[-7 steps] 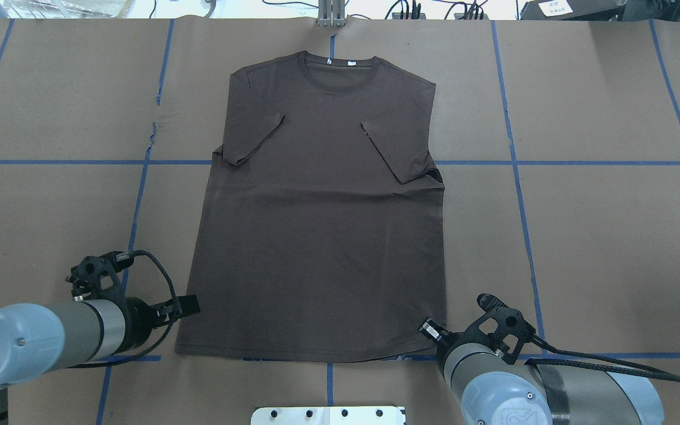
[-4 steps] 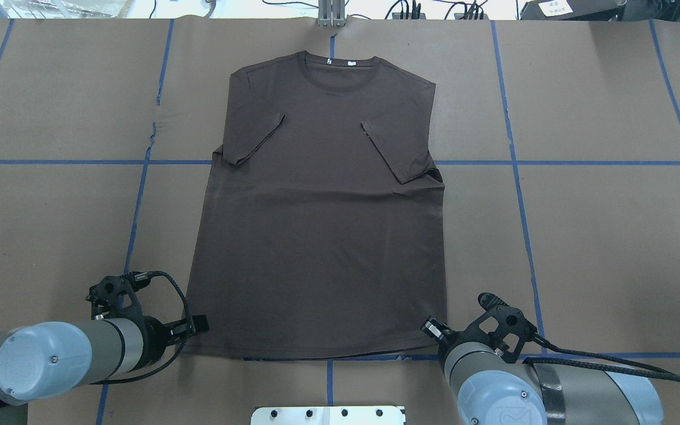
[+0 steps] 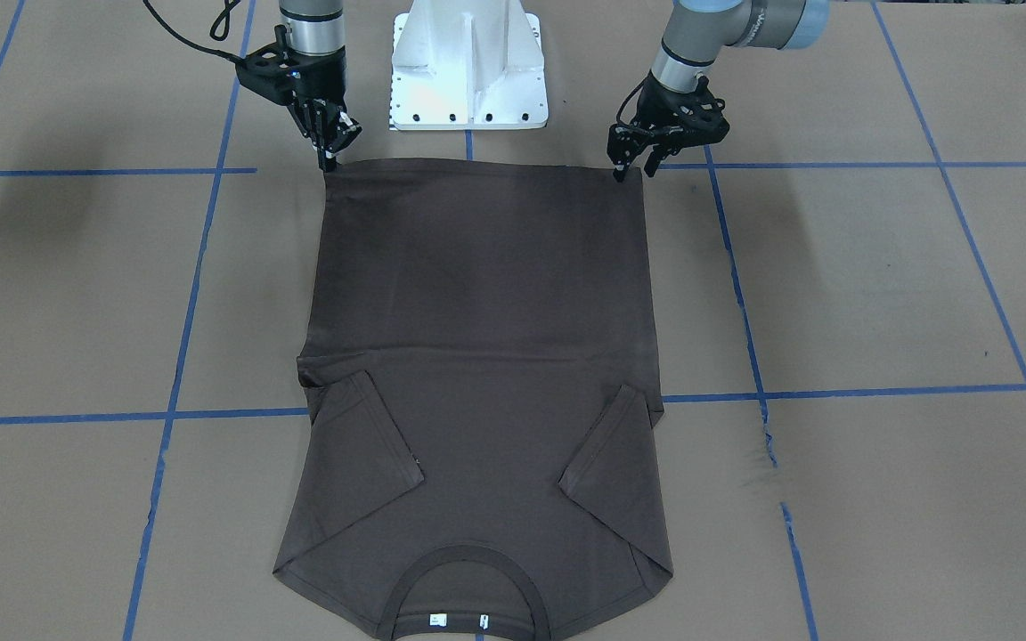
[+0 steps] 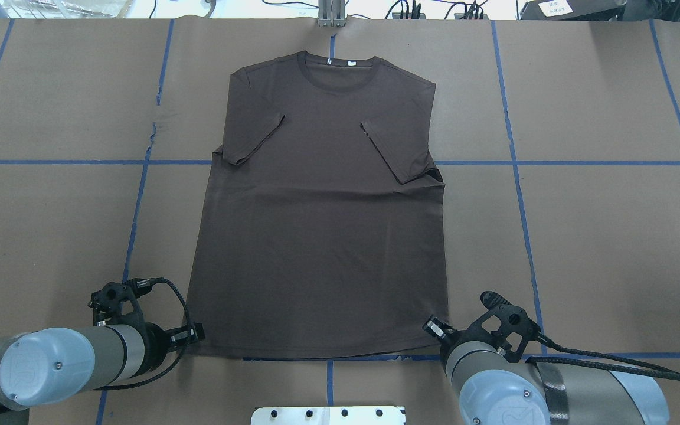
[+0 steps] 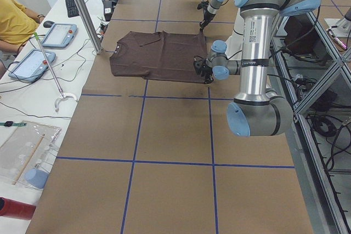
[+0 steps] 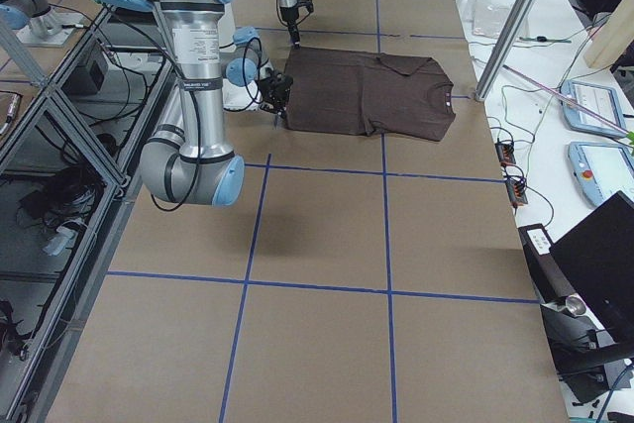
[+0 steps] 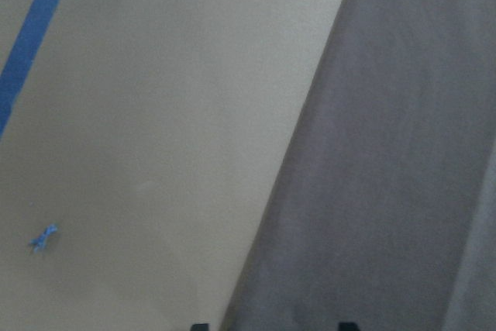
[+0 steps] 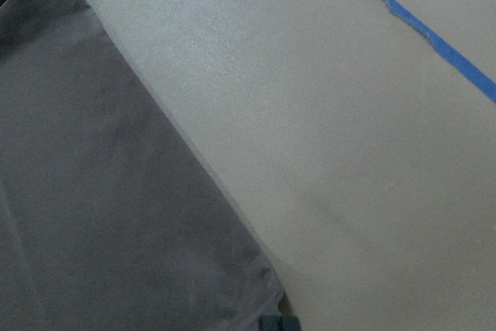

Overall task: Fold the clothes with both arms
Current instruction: 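Lower the left gripper to the other hem corner and grasp both hem corners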

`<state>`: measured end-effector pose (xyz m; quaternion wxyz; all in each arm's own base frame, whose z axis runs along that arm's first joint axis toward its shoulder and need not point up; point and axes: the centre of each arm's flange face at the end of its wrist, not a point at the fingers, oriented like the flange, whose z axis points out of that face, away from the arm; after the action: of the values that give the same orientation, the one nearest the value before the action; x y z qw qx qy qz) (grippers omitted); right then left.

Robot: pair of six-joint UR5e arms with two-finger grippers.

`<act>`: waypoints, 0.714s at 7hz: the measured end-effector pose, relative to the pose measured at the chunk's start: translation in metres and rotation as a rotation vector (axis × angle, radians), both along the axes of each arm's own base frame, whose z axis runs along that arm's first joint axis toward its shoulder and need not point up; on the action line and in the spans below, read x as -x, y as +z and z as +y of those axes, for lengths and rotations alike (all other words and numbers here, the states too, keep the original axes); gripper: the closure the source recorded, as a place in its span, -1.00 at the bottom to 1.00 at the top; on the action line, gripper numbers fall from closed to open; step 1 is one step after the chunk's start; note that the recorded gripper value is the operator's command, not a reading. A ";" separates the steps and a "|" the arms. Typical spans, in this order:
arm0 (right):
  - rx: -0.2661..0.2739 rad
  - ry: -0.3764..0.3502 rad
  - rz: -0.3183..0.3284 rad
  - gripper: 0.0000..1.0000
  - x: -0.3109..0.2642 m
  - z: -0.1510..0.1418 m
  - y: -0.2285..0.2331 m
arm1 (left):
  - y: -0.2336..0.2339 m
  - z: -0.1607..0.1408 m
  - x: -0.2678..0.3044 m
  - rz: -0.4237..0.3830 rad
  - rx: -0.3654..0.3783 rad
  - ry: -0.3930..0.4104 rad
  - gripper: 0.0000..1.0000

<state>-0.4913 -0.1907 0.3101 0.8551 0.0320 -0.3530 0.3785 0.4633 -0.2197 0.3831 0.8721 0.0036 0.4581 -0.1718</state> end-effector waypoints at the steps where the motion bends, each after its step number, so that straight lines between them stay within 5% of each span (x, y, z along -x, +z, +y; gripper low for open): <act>1: 0.000 0.000 -0.001 1.00 0.000 0.000 -0.001 | 0.001 0.001 0.000 -0.002 0.000 0.002 -0.02; 5: 0.000 0.000 -0.005 1.00 0.000 0.000 -0.002 | 0.003 0.002 0.000 -0.016 0.003 0.006 0.09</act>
<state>-0.4913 -0.1908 0.3078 0.8542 0.0313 -0.3550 0.3786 0.4636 -0.2174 0.3864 0.8763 0.0023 0.4510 -0.1695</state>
